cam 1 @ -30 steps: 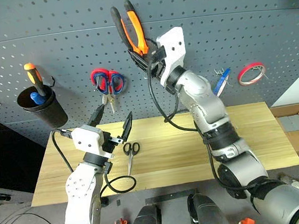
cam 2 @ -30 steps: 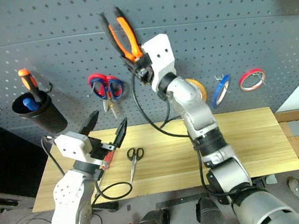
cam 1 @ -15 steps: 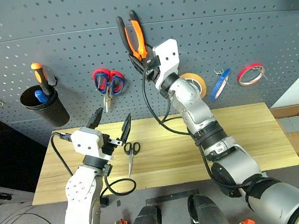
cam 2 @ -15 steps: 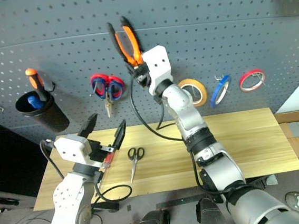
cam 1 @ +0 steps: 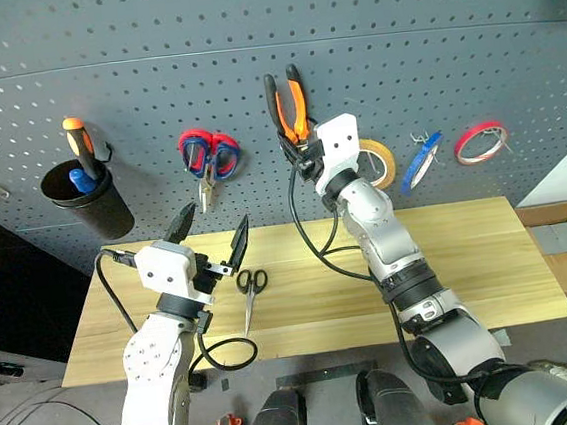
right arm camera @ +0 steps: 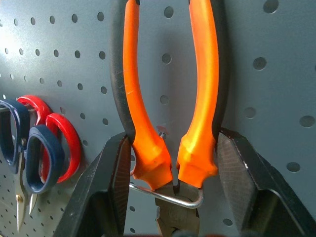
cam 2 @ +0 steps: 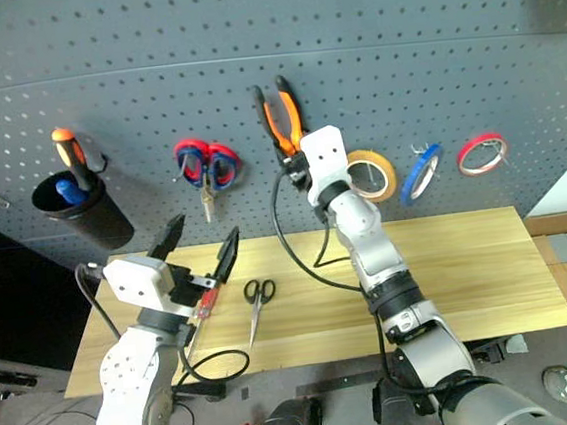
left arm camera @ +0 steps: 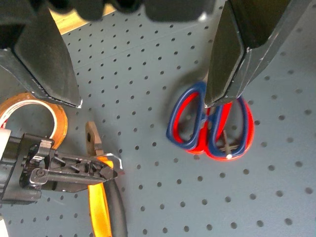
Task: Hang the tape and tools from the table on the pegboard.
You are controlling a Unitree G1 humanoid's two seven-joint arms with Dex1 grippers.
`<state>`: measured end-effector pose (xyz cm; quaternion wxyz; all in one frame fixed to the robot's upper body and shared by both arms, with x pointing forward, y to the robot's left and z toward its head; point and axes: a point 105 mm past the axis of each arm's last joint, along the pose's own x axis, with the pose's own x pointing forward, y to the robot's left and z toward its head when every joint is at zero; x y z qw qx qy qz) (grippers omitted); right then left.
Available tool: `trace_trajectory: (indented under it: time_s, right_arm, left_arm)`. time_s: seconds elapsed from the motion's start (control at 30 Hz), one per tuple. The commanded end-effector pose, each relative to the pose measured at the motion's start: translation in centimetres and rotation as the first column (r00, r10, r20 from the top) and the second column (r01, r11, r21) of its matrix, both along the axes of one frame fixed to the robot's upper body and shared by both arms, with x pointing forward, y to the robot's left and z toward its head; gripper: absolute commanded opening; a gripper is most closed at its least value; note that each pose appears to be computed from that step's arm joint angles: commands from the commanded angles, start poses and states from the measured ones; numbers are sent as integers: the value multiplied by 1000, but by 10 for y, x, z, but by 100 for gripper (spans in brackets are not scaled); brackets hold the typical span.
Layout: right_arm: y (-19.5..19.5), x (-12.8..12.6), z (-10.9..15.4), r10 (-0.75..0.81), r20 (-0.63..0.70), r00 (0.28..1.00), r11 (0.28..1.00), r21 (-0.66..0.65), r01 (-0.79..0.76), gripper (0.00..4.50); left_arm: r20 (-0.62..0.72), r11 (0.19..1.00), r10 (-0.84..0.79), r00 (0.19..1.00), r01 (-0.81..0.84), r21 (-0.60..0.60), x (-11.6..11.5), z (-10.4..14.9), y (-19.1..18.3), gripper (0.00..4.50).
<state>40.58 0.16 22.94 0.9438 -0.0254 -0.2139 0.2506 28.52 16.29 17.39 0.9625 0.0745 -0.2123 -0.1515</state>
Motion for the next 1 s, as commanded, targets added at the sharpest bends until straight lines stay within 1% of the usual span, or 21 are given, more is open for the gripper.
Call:
trace_trajectory:
  time_s: [0.03,0.1,0.17,0.2,0.33,0.37,0.47,0.53,0.6,0.67,0.73,0.77,0.83,0.87,0.9,0.93,1.0]
  right_arm:
    - [2,-5,19,-19,59,998,1000,8,18,202]
    - [2,-6,17,-27,50,998,1000,3,27,202]
    - [4,-8,16,-5,35,999,1000,25,4,277]
    - [4,-10,16,3,31,1000,999,33,-4,296]
    - [0,-13,18,1,30,1000,999,39,-3,429]
    - [-1,-14,18,16,37,999,1000,19,-16,449]
    - [-7,-19,11,73,34,997,992,-107,-69,449]
    - [-14,-24,8,102,18,995,982,-163,-97,449]
    - [-21,-32,2,145,-24,989,965,-217,-146,449]
    - [-30,-48,-10,217,-97,971,930,-283,-236,449]
    - [-40,-73,-28,310,-231,922,866,-331,-375,449]
    - [-43,-88,-40,356,-311,881,821,-345,-454,449]
    - [-48,-113,-60,420,-441,794,764,-301,-571,449]
    - [-52,-119,-73,427,-500,754,764,-246,-596,449]
    - [-57,-119,-91,397,-549,736,777,-226,-587,449]
    - [-60,-120,-104,371,-579,726,786,-220,-578,449]
    - [-60,-123,-126,324,-585,743,776,-285,-563,449]
  left_arm:
    - [38,1000,-5,999,4,17,-3,10,0,426]
    - [28,1000,-2,1000,2,17,-2,9,1,426]
    - [14,1000,6,1000,-6,18,-1,6,3,426]
    - [-6,1000,18,1000,-18,13,1,3,4,426]
    - [-62,999,43,997,-42,13,5,-7,7,426]
    - [-81,999,42,996,-40,27,7,-11,7,426]
    - [-140,998,28,990,-19,67,8,-23,5,426]
    - [-195,997,21,980,-5,79,9,-34,5,426]
    - [-255,997,13,967,7,77,10,-45,5,426]
    - [-367,998,2,930,23,64,12,-65,4,426]
    - [-418,997,27,908,7,80,13,-78,4,426]
    - [-461,997,34,887,-1,73,13,-87,5,426]
    - [-541,995,77,837,-26,101,15,-104,8,426]
    - [-590,989,125,797,-54,136,16,-116,10,426]
    - [-634,981,173,754,-76,178,18,-128,12,426]
    - [-659,974,206,723,-88,207,19,-136,13,426]
    - [-701,973,213,680,-82,216,21,-145,6,426]
